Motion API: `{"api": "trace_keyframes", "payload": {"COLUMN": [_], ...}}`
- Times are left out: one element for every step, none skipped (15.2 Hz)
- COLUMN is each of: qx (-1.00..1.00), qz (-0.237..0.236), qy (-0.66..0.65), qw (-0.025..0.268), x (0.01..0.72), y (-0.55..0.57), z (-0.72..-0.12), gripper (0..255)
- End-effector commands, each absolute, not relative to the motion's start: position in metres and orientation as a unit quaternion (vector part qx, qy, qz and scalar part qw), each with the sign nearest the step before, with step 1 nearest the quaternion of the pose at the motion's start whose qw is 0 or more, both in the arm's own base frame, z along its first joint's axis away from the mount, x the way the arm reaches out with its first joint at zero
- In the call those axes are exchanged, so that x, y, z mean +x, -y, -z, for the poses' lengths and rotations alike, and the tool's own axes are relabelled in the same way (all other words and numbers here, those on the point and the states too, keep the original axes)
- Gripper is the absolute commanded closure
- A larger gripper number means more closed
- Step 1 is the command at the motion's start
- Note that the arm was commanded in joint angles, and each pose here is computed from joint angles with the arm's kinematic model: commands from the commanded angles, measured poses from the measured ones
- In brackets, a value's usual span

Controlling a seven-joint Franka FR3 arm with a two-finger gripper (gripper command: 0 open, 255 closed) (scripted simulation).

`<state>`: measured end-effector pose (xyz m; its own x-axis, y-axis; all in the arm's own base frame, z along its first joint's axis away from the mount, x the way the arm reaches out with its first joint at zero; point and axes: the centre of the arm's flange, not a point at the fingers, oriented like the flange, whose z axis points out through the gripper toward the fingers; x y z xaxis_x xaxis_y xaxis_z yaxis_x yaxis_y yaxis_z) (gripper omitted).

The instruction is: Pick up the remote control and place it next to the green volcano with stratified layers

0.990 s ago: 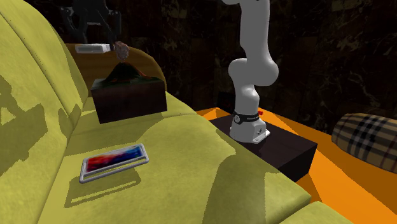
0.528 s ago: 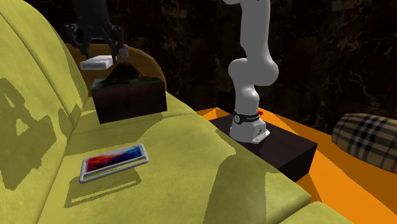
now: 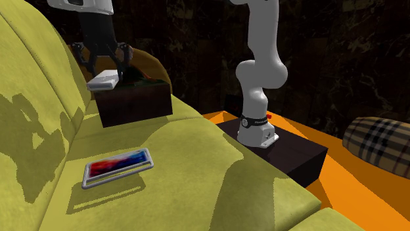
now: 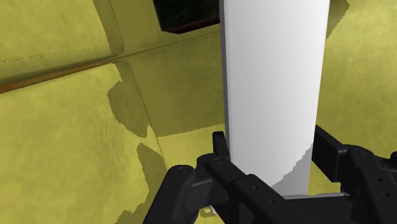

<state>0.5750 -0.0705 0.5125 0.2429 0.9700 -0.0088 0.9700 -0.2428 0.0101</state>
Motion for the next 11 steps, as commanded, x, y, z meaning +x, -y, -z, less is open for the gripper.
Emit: {"api": "trace_keyframes", "payload": {"qx": [0.788,0.788,0.788,0.788,0.788,0.788,0.788,0.788,0.788,0.788,0.788], "qz": [0.0,0.0,0.0,0.0,0.0,0.0,0.0,0.0,0.0,0.0,0.0], "qy": [-0.615,-0.615,-0.615,-0.615,-0.615,-0.615,-0.615,-0.615,-0.615,-0.615,-0.615], "qw": [0.007,0.007,0.007,0.007,0.007,0.007,0.007,0.007,0.007,0.007,0.007], "x": [0.575,0.575,0.575,0.575,0.575,0.575,0.575,0.575,0.575,0.575,0.575], "y": [0.07,0.07,0.07,0.07,0.07,0.07,0.07,0.07,0.07,0.07,0.07], "z": [-0.503,-0.498,-0.493,-0.487,-0.482,-0.477,-0.471,-0.466,-0.461,-0.456,-0.45], "gripper": [255,255,255,255,255,255,255,255,255,255,255]}}
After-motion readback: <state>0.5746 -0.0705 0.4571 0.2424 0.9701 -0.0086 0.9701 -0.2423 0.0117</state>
